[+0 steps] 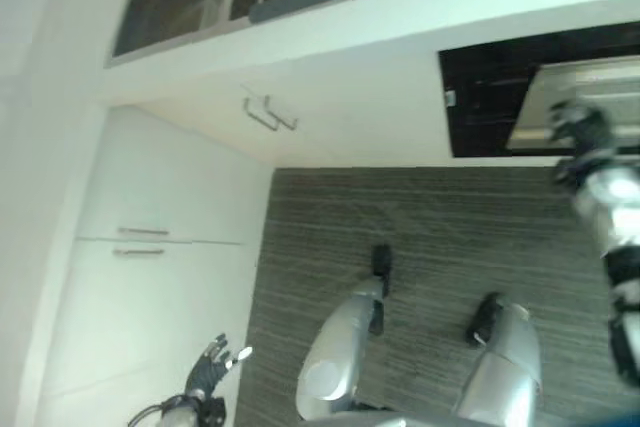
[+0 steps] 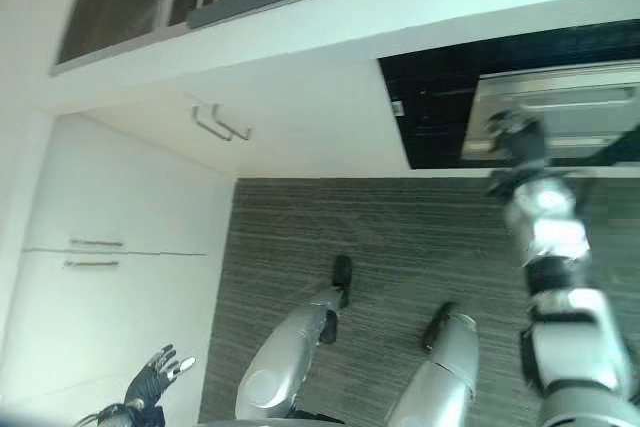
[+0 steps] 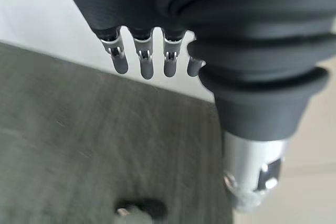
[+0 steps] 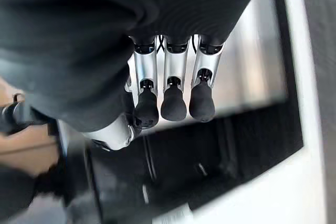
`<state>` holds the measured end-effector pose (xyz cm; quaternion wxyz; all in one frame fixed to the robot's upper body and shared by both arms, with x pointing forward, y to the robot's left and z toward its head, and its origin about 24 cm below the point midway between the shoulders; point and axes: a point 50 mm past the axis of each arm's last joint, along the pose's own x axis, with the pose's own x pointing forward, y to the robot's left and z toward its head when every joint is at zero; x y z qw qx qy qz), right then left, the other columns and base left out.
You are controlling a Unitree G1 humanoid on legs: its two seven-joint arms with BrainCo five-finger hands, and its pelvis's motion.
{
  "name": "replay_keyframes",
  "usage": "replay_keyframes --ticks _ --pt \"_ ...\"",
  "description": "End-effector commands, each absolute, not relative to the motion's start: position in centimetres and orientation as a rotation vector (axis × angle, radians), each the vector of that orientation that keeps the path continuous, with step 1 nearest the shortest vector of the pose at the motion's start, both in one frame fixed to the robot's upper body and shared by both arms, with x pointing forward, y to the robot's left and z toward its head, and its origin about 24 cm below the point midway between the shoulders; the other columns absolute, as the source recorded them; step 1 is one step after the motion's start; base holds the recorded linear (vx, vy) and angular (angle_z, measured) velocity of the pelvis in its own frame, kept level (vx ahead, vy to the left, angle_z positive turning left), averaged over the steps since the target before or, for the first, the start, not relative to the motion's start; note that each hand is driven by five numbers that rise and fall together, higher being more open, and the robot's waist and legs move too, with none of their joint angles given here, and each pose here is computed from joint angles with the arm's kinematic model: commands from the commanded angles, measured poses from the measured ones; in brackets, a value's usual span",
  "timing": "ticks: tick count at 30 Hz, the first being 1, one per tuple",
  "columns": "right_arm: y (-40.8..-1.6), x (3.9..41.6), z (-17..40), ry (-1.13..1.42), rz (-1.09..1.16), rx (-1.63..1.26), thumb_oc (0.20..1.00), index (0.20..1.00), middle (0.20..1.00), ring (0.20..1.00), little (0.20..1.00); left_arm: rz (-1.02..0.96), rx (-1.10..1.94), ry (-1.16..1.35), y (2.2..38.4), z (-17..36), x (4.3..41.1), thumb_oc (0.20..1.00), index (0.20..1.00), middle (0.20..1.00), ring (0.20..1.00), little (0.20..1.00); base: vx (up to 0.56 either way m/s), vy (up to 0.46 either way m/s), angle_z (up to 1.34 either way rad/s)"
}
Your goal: Place the dishes in the dishwasher.
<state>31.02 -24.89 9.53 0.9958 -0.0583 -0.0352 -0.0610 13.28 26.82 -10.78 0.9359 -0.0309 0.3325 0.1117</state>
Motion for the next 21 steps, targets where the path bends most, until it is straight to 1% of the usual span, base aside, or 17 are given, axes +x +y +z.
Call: replay_keyframes --ticks 1,2,5,6,7,8,9,10,11,12,13,14,15,16,18,19,21 --pt "-26.6 32.8 11.9 -0.160 -0.205 -0.219 0.200 0.200 0.200 0.200 0.200 0.423 -0.073 0.735 29.9 -11.3 11.1 1.000 1.000 1.000 1.000 1.000 -0.07 0.088 -0.59" --pt "-25.6 31.4 8.4 -0.090 -0.163 -0.192 0.200 0.200 0.200 0.200 0.200 0.456 -0.093 0.726 30.4 -11.2 11.5 1.000 1.000 1.000 1.000 1.000 0.01 0.057 -0.76" --pt "-24.5 29.8 5.3 -0.023 -0.086 -0.246 0.200 0.200 0.200 0.200 0.200 0.451 -0.158 0.685 31.3 -10.6 12.5 1.000 1.000 1.000 1.000 1.000 -0.03 0.057 -0.57" --pt "-24.4 29.1 3.9 0.035 -0.063 -0.249 0.200 0.200 0.200 0.200 0.200 0.434 -0.089 0.696 31.9 -10.3 13.1 1.000 1.000 1.000 1.000 1.000 -0.02 0.096 -0.10" --pt "-24.7 28.5 2.2 0.131 -0.077 -0.138 0.200 0.200 0.200 0.200 0.200 0.390 -0.125 0.695 31.8 -10.1 13.8 1.000 1.000 1.000 1.000 1.000 -0.01 0.151 -0.02" --pt "-25.2 27.4 0.2 0.196 -0.108 -0.136 0.200 0.200 0.200 0.200 0.200 0.351 -0.229 0.683 31.6 -10.2 13.9 1.000 1.000 1.000 1.000 1.000 0.02 0.149 0.02" --pt "-25.3 27.0 -0.5 0.218 -0.115 -0.161 0.200 0.200 0.200 0.200 0.200 0.344 -0.242 0.684 31.4 -10.3 14.1 1.000 1.000 1.000 1.000 1.000 0.06 0.163 0.08" --pt "-25.0 25.6 -2.4 0.294 -0.134 -0.185 0.630 0.630 0.630 0.630 0.630 0.319 -0.246 0.711 30.0 -10.4 15.3 1.000 1.000 1.000 1.000 1.000 0.10 0.093 0.11" --pt "-24.6 24.6 -3.6 0.347 -0.156 -0.173 1.000 1.000 1.000 1.000 1.000 0.299 -0.235 0.732 28.8 -10.3 16.3 1.000 1.000 1.000 1.000 1.000 0.17 0.058 0.09" --pt "-24.6 23.2 -5.5 0.444 -0.188 -0.147 1.000 1.000 1.000 1.000 1.000 0.270 -0.218 0.769 27.4 -10.4 17.1 1.000 1.000 1.000 1.000 1.000 0.18 -0.009 -0.05" --pt "-24.7 22.6 -6.4 0.487 -0.193 -0.132 1.000 1.000 1.000 1.000 1.000 0.269 -0.209 0.786 27.1 -10.6 17.0 1.000 1.000 1.000 1.000 1.000 0.28 -0.059 0.03" --pt "-24.9 20.7 -8.6 0.597 -0.207 -0.094 1.000 1.000 1.000 1.000 1.000 0.288 -0.204 0.840 26.2 -11.4 16.5 1.000 1.000 1.000 1.000 1.000 0.21 -0.067 0.11" --pt "-24.9 20.7 -8.6 0.597 -0.207 -0.094 1.000 1.000 1.000 1.000 1.000 0.288 -0.204 0.840 26.2 -11.4 16.5 1.000 1.000 1.000 1.000 1.000 0.37 -0.189 0.40" --pt "-24.7 17.9 -11.3 0.739 -0.205 -0.083 1.000 1.000 1.000 1.000 1.000 0.318 -0.215 0.906 25.4 -12.3 15.9 1.000 1.000 1.000 1.000 1.000 0.25 -0.178 0.40" --pt "-24.5 15.7 -12.9 0.860 -0.146 -0.112 1.000 1.000 1.000 1.000 1.000 0.336 -0.217 0.937 25.1 -12.9 15.5 1.000 1.000 1.000 1.000 1.000 0.24 -0.268 0.53" --pt "-24.0 12.5 -14.7 1.020 -0.090 -0.100 1.000 1.000 1.000 1.000 1.000 0.382 -0.230 0.970 25.6 -14.0 13.0 1.000 1.000 1.000 1.000 1.000 0.17 -0.315 0.71" --pt "-23.8 10.3 -15.6 1.142 -0.101 -0.051 1.000 1.000 1.000 1.000 1.000 0.472 -0.293 0.978 26.3 -14.7 10.3 1.000 1.000 1.000 1.000 1.000 0.17 -0.315 0.88"
